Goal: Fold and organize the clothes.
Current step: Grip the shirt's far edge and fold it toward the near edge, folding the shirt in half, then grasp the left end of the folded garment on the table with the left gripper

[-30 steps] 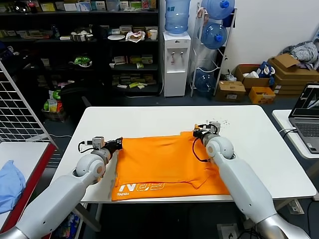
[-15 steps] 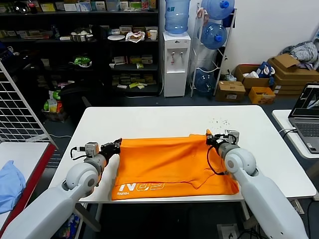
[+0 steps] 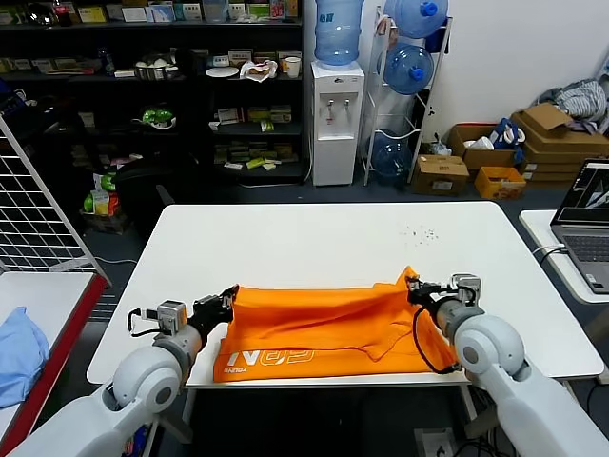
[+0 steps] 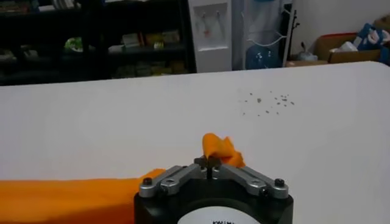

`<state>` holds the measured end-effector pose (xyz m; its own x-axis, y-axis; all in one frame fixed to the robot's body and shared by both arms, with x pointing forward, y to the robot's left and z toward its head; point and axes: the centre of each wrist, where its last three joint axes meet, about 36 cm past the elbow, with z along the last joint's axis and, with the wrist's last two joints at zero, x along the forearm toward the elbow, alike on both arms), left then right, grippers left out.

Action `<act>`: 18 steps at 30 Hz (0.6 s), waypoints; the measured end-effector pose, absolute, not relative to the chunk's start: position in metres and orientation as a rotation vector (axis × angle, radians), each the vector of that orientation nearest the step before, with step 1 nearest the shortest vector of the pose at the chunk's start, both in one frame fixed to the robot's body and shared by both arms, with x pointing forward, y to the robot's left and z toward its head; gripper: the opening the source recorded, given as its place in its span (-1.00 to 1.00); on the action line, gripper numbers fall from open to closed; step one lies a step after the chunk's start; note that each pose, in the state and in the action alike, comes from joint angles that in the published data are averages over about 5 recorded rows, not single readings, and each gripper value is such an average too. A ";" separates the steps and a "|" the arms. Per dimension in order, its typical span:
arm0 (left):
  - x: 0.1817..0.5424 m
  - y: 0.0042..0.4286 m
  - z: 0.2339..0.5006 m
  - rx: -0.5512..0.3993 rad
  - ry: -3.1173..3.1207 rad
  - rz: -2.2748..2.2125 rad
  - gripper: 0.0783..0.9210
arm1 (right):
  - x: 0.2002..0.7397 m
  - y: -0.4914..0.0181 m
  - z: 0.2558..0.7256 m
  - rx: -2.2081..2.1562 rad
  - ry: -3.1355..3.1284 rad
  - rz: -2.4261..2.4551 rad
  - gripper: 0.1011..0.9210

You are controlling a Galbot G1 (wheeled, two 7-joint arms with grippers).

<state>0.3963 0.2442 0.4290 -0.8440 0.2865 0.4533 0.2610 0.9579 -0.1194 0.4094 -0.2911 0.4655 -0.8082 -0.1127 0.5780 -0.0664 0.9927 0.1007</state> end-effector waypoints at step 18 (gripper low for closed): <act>0.354 0.244 0.423 -0.390 -2.598 0.046 -0.28 | 0.350 -0.292 0.478 0.156 -2.469 -0.045 -0.16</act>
